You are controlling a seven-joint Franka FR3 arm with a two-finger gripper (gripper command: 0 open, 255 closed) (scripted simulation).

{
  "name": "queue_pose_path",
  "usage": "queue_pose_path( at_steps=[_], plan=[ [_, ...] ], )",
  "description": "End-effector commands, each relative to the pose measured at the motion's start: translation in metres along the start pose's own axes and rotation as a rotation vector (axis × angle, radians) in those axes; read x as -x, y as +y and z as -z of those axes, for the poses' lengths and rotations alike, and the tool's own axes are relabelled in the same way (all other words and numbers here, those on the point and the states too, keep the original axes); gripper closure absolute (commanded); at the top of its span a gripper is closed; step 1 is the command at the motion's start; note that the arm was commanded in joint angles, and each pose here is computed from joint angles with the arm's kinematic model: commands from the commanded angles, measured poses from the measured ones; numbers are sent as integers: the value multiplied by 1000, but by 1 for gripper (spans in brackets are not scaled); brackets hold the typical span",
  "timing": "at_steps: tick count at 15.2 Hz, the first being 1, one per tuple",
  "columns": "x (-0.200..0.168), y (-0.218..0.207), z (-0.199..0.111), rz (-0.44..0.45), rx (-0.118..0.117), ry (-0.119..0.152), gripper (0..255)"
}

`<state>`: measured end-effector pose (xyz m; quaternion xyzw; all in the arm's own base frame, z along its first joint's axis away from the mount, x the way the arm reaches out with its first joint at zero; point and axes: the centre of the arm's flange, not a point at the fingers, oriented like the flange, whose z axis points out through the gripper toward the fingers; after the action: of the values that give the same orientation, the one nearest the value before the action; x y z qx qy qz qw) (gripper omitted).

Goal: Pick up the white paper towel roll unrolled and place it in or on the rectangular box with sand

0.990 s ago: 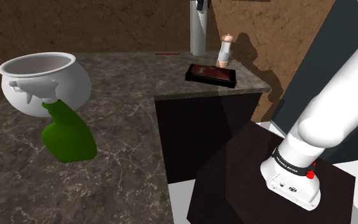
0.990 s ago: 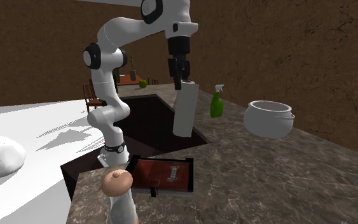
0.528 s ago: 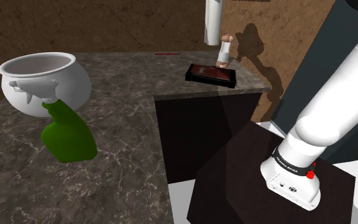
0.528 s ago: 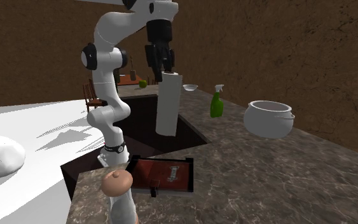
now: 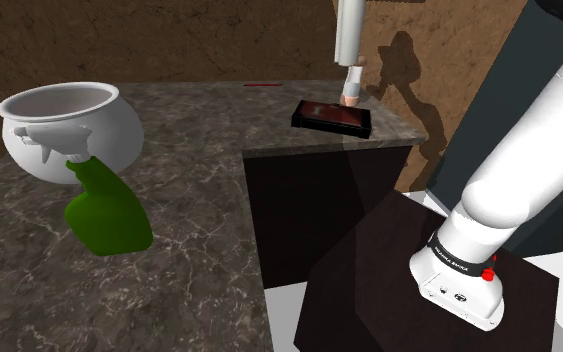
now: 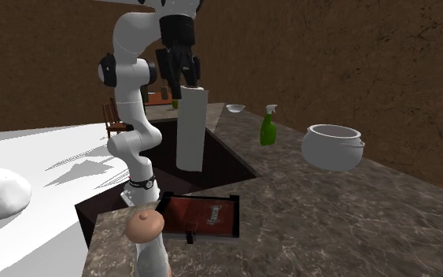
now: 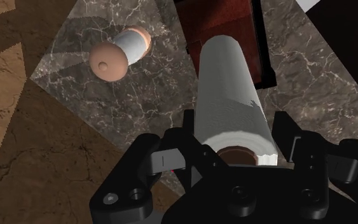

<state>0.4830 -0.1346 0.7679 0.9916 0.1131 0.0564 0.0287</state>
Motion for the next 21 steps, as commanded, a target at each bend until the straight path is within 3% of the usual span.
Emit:
queue_pose_path(
  at_steps=[1,21],
  plan=[
    [1,0,-10,0,0,0,255],
    [12,-7,-114,0,0,0,255]
  ],
)
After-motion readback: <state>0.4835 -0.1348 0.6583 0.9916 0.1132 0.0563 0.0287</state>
